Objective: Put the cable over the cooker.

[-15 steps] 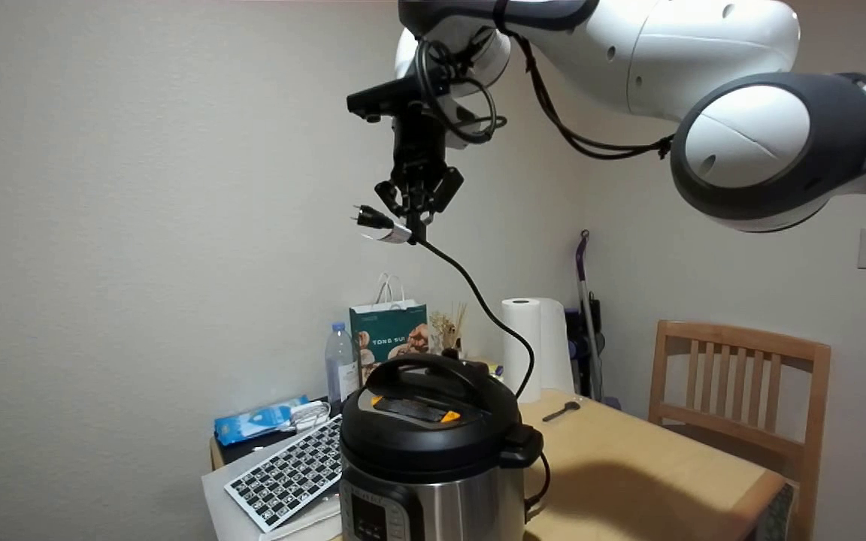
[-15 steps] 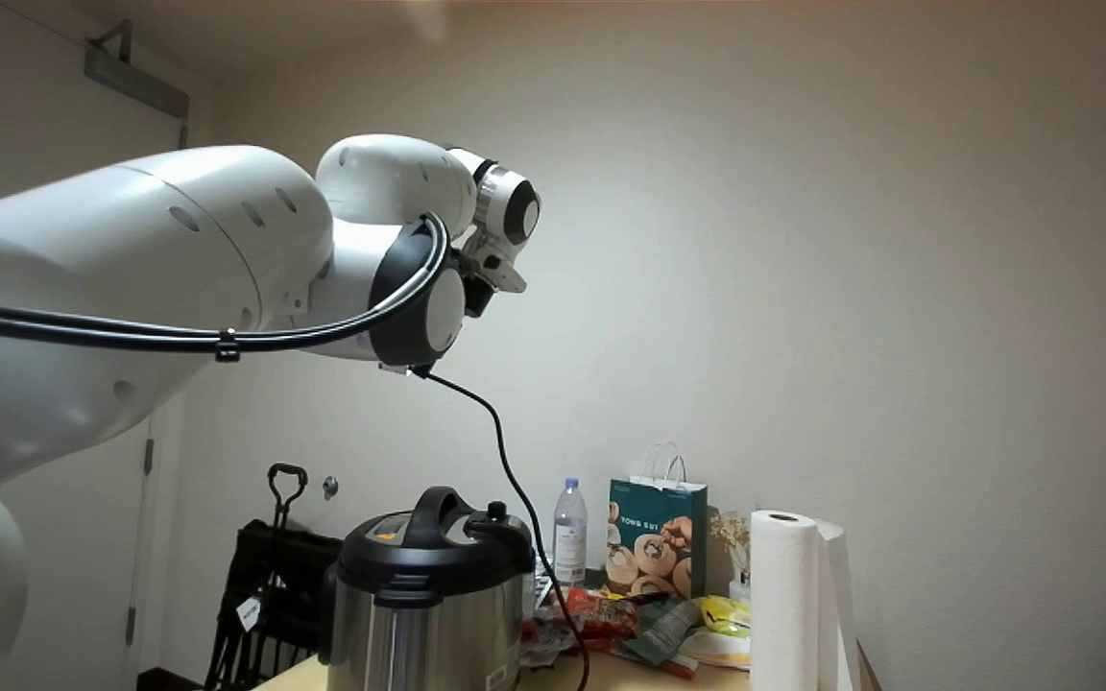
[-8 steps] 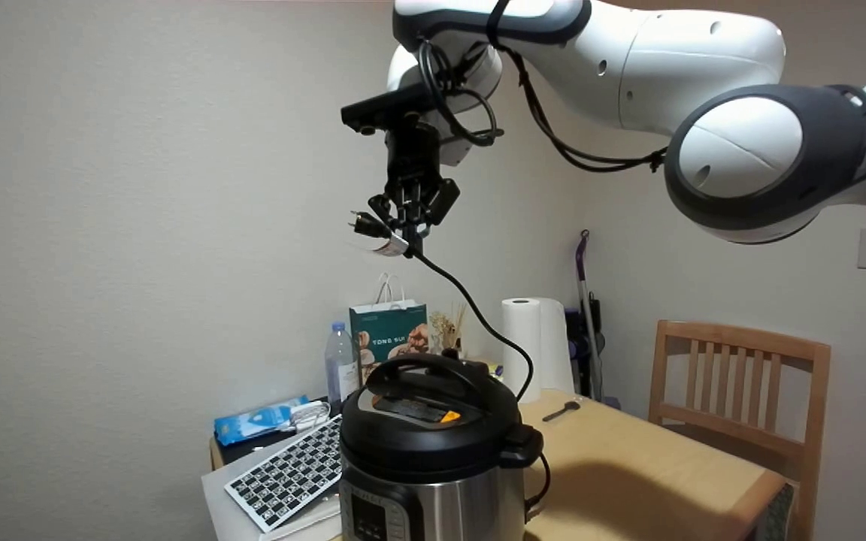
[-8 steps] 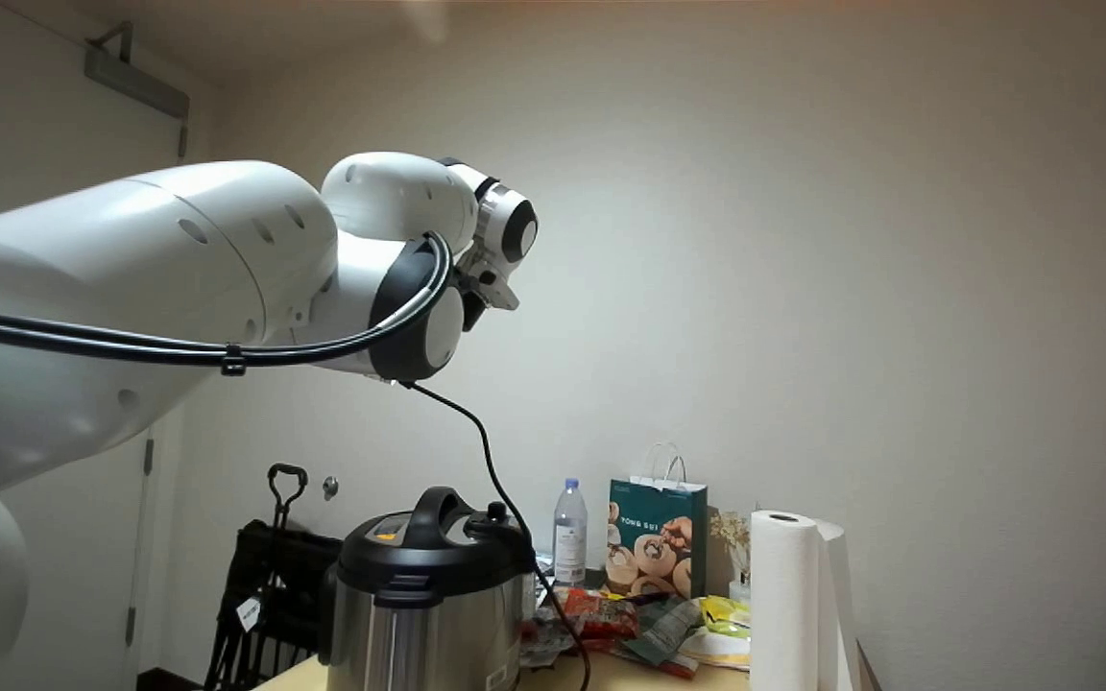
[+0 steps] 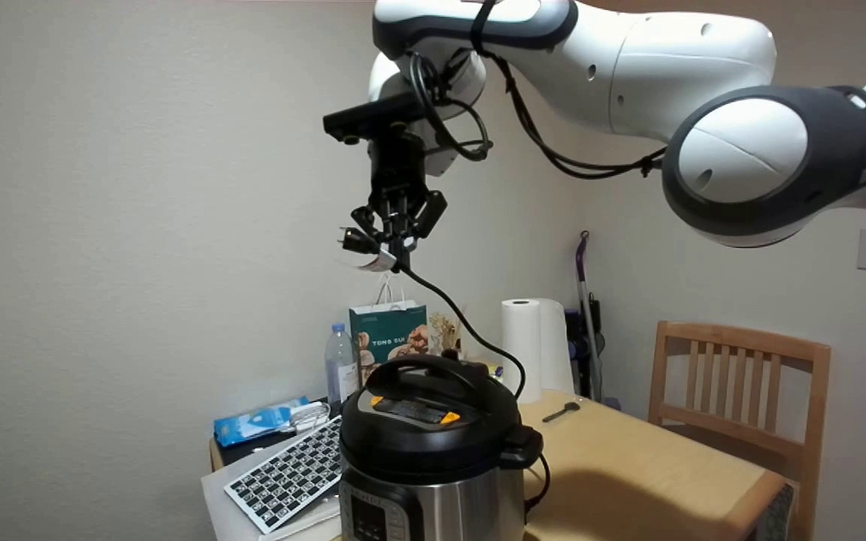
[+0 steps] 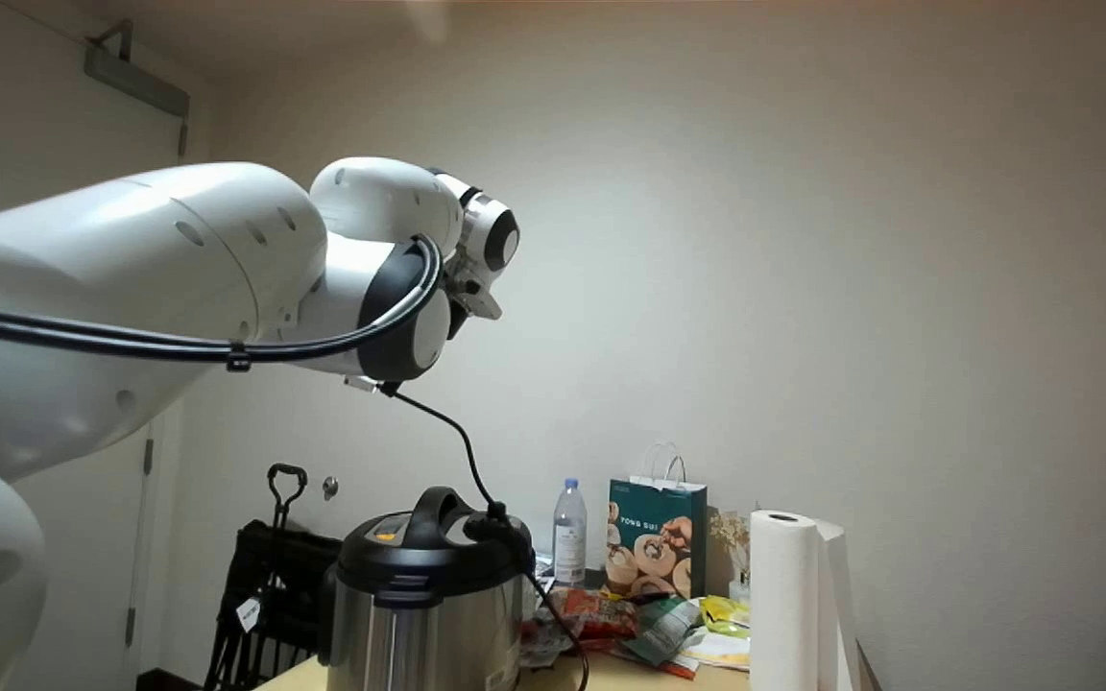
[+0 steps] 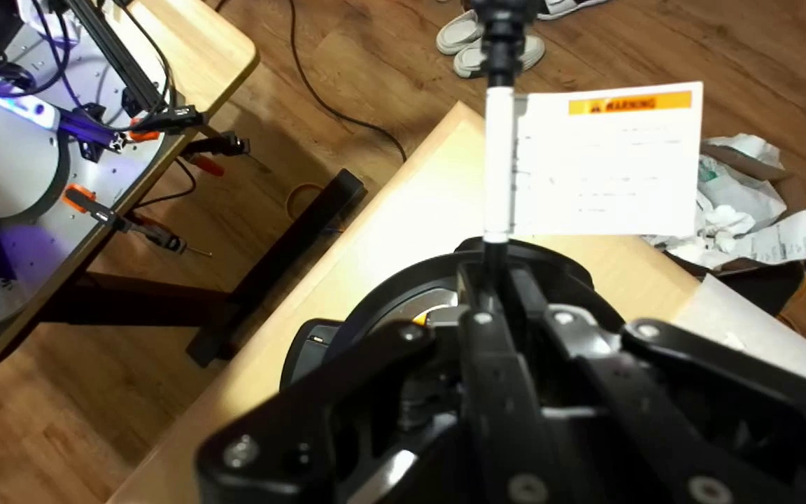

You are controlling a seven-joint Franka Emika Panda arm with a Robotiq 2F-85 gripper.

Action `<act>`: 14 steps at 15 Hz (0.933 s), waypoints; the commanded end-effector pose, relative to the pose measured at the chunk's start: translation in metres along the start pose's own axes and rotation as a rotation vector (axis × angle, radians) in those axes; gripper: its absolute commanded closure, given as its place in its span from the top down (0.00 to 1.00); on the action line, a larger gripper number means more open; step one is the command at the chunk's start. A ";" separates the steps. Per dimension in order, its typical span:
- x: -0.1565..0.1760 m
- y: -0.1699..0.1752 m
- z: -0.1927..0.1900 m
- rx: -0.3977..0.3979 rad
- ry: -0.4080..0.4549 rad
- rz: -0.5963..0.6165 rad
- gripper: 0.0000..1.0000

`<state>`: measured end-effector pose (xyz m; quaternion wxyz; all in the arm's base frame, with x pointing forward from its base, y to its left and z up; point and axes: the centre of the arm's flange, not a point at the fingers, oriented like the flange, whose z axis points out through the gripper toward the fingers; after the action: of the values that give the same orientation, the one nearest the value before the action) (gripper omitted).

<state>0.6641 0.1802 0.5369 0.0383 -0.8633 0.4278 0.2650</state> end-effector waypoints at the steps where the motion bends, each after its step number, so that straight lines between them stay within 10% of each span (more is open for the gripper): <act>1: -0.023 -0.053 0.002 -0.097 0.037 -0.088 0.02; 14: -0.048 -0.119 0.122 -0.582 -0.104 -0.259 0.02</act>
<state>0.6102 0.2975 0.4237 -0.1244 -0.8806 0.2653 0.3725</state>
